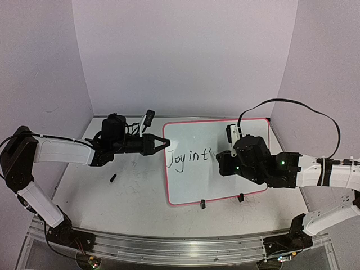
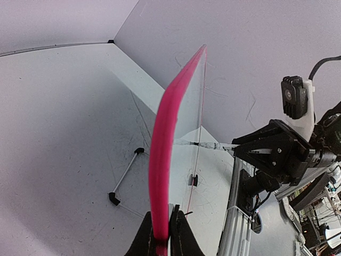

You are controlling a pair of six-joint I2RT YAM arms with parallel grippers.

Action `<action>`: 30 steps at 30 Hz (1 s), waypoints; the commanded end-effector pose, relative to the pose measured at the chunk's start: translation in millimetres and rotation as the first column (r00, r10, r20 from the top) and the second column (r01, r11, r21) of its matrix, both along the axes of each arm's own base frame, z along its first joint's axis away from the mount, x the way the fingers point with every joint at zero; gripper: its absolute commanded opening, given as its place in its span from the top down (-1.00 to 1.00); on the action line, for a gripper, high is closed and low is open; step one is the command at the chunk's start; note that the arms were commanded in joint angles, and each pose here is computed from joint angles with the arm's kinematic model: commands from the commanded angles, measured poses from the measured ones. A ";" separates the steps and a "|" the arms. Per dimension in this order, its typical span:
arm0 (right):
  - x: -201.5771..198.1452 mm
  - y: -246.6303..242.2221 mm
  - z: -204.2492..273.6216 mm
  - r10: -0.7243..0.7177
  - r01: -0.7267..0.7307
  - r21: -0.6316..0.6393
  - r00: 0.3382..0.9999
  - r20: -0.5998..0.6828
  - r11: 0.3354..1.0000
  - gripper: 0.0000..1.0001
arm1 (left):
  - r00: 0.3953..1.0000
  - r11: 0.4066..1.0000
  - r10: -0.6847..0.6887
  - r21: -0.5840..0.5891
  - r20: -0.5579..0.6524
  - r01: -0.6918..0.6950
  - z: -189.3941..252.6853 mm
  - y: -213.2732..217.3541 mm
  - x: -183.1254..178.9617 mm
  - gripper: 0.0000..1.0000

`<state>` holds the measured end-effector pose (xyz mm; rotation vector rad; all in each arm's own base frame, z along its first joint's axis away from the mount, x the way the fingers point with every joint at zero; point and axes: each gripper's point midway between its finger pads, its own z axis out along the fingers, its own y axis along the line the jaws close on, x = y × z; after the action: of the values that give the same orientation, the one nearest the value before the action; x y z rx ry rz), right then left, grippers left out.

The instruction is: Write a sentence on the whiteboard

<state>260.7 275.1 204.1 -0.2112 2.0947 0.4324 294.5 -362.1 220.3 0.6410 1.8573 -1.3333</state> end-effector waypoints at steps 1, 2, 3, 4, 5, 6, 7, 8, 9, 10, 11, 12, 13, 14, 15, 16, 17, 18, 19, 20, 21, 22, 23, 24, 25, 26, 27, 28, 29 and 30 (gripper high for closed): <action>-6.3 -7.0 -21.5 -0.004 0.002 -0.043 0.999 -0.052 0.999 1.00 | 0.997 0.998 0.069 0.005 0.042 -0.069 7.2 5.9 11.6 1.00; -7.2 -7.4 -23.1 -0.003 0.000 -0.044 0.998 -0.055 0.999 1.00 | 0.997 0.998 0.069 0.005 0.041 -0.069 7.1 5.9 11.5 1.00; -8.0 -7.6 -24.2 -0.002 -0.001 -0.045 0.998 -0.058 0.999 1.00 | 0.997 0.998 0.070 0.005 0.041 -0.070 7.1 5.9 11.8 1.00; -8.8 -7.6 -25.2 -0.001 -0.002 -0.045 0.998 -0.062 0.999 1.00 | 0.997 0.998 0.070 0.005 0.040 -0.070 6.9 5.8 11.7 1.00; -9.8 -7.4 -26.4 0.001 -0.004 -0.046 0.998 -0.065 0.999 1.00 | 0.997 0.998 0.069 0.006 0.040 -0.070 6.9 5.9 11.6 1.00; -10.6 -7.3 -27.6 0.003 -0.006 -0.047 0.998 -0.068 0.999 1.00 | 0.997 0.998 0.069 0.006 0.040 -0.070 6.7 5.8 11.7 1.00; -11.5 -6.8 -28.6 0.005 -0.008 -0.047 0.997 -0.071 0.999 1.00 | 0.997 0.998 0.070 0.006 0.040 -0.070 6.8 5.7 11.9 1.00; -12.7 -6.2 -30.0 0.008 -0.011 -0.048 0.997 -0.075 0.999 1.00 | 0.997 0.998 0.069 0.006 0.040 -0.070 6.8 5.7 11.9 1.00; -13.9 -6.0 -31.5 0.009 -0.013 -0.050 0.997 -0.079 0.999 1.00 | 0.997 0.998 0.069 0.006 0.040 -0.070 6.8 5.7 11.8 1.00; -14.9 -5.8 -32.5 0.011 -0.015 -0.051 0.997 -0.082 0.999 1.00 | 0.997 0.998 0.069 0.006 0.040 -0.070 6.5 5.7 11.7 1.00; -15.7 -5.4 -33.1 0.013 -0.017 -0.051 0.996 -0.084 0.999 1.00 | 0.997 0.998 0.070 0.007 0.039 -0.070 6.3 5.8 11.7 1.00; -16.2 -5.1 -33.2 0.013 -0.018 -0.050 0.996 -0.085 0.999 1.00 | 0.997 0.998 0.070 0.007 0.040 -0.070 6.2 5.7 11.6 1.00; -16.8 -4.7 -33.1 0.015 -0.019 -0.050 0.996 -0.085 0.999 1.00 | 0.997 0.997 0.071 0.007 0.039 -0.071 6.0 5.9 11.8 1.00; -17.2 -4.5 -32.8 0.015 -0.019 -0.049 0.996 -0.085 0.999 1.00 | 0.997 0.997 0.071 0.007 0.039 -0.071 6.0 6.0 11.9 1.00; -17.1 -4.4 -32.2 0.014 -0.019 -0.047 0.996 -0.085 0.999 1.00 | 0.997 0.998 0.070 0.007 0.039 -0.070 6.0 5.8 11.6 1.00; -17.0 -4.3 -31.7 0.014 -0.018 -0.046 0.996 -0.084 0.999 1.00 | 0.997 0.998 0.069 0.007 0.038 -0.069 5.7 5.7 11.3 1.00; -16.7 -4.4 -30.6 0.012 -0.016 -0.045 0.997 -0.082 0.999 1.00 | 0.997 0.998 0.070 0.007 0.038 -0.070 5.7 5.9 11.5 1.00; -16.2 -4.4 -29.5 0.009 -0.012 -0.042 0.997 -0.079 0.999 1.00 | 0.997 0.998 0.070 0.007 0.039 -0.070 5.8 6.0 11.6 1.00; -15.7 -4.4 -28.0 0.005 -0.008 -0.040 0.997 -0.076 0.999 1.00 | 0.997 0.998 0.070 0.007 0.039 -0.070 6.2 5.9 11.8 1.00; -14.3 -4.7 -25.4 0.000 -0.002 -0.038 0.998 -0.068 0.999 1.00 | 0.997 0.998 0.069 0.006 0.040 -0.069 6.6 5.7 11.7 1.00; -12.8 -4.9 -22.2 -0.006 0.004 -0.033 0.998 -0.059 0.999 1.00 | 0.997 0.998 0.068 0.006 0.039 -0.068 6.5 5.6 11.7 1.00; -11.4 -4.2 -18.6 -0.009 0.008 -0.025 0.999 -0.049 1.000 1.00 | 0.997 0.998 0.068 0.006 0.039 -0.069 6.3 5.5 11.7 1.00; -10.0 -3.5 -14.9 -0.013 0.012 -0.016 0.999 -0.039 1.000 1.00 | 0.997 0.998 0.068 0.006 0.038 -0.069 6.3 5.5 11.8 1.00; -8.3 -2.4 -10.8 -0.017 0.017 -0.006 0.999 -0.029 1.000 1.00 | 0.997 0.998 0.068 0.006 0.038 -0.068 6.5 5.4 11.8 1.00; -6.6 -1.1 -7.1 -0.021 0.021 0.003 1.000 -0.021 1.000 1.00 | 0.997 0.998 0.067 0.006 0.036 -0.068 5.8 5.2 11.9 1.00; -5.0 -0.3 -5.4 -0.026 0.026 0.006 1.000 -0.016 1.000 1.00 | 0.997 0.998 0.067 0.005 0.036 -0.067 6.3 5.1 11.9 1.00; -4.0 1.3 -4.2 -0.027 0.027 0.008 1.000 -0.013 1.000 1.00 | 0.997 0.998 0.066 0.004 0.037 -0.067 7.0 5.1 11.7 1.00; -3.1 2.5 -3.6 -0.028 0.028 0.007 1.000 -0.010 1.000 1.00 | 0.997 0.998 0.066 0.003 0.038 -0.066 7.8 4.9 11.8 1.00; -2.5 3.6 -3.7 -0.028 0.028 0.006 1.000 -0.011 1.000 1.00 | 0.997 0.998 0.066 0.002 0.038 -0.066 7.8 4.8 11.8 1.00; -1.9 4.6 -3.8 -0.028 0.028 0.006 1.000 -0.010 1.000 1.00 | 0.997 0.998 0.065 0.002 0.038 -0.066 8.2 4.8 11.8 1.00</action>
<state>247.7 279.7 188.9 -0.2263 2.1379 0.4604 294.9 -362.0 220.0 0.6377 1.8596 -1.3316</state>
